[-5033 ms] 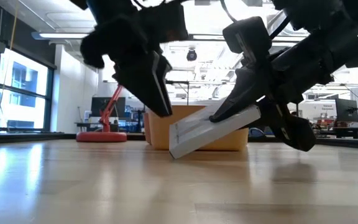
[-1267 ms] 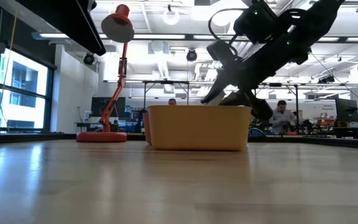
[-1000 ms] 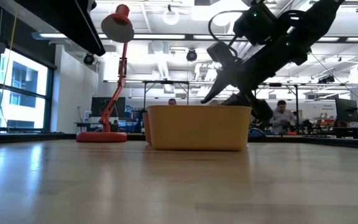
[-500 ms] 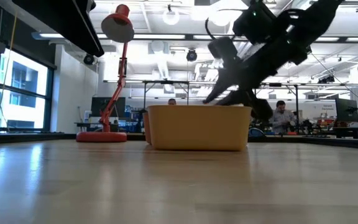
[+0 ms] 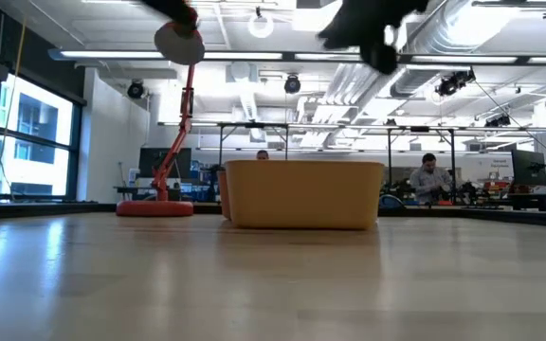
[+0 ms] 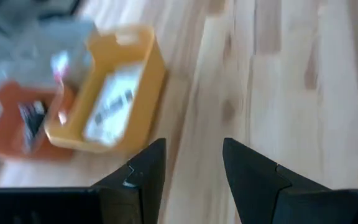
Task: Pick and place items into bin
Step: Return to Home Position
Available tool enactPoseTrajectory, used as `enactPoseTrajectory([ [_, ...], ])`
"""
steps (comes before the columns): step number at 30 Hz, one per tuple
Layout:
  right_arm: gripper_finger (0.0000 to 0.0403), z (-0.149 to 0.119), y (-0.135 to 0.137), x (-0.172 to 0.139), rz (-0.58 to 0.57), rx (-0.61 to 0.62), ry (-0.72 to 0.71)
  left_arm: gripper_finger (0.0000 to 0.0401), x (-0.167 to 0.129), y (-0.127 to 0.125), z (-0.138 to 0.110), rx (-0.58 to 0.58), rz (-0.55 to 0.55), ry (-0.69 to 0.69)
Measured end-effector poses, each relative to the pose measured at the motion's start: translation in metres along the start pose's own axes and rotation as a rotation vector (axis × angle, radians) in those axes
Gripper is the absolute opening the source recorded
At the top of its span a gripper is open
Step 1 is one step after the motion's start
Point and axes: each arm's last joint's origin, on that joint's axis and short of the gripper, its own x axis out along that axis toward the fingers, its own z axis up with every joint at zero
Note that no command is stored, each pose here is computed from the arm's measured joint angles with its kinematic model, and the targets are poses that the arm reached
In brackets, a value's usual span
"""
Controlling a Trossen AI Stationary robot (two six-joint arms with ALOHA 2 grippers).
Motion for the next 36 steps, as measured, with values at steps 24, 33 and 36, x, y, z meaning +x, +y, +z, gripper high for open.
enactPoseTrajectory([
  [24,0.0062,-0.002,0.049,-0.178,-0.147,-0.431,-0.157,0.0150,-0.019,0.096,0.116,0.431,-0.096,-0.322],
  [33,0.0062,-0.063,0.018,-0.171,0.126,-0.448,-0.437,0.0150,0.014,0.119,0.073,0.272,-0.090,-0.494],
  [36,0.0064,-0.088,0.000,-0.160,0.192,-0.402,-0.524,0.0150,0.015,0.125,0.048,0.208,-0.063,-0.557],
])
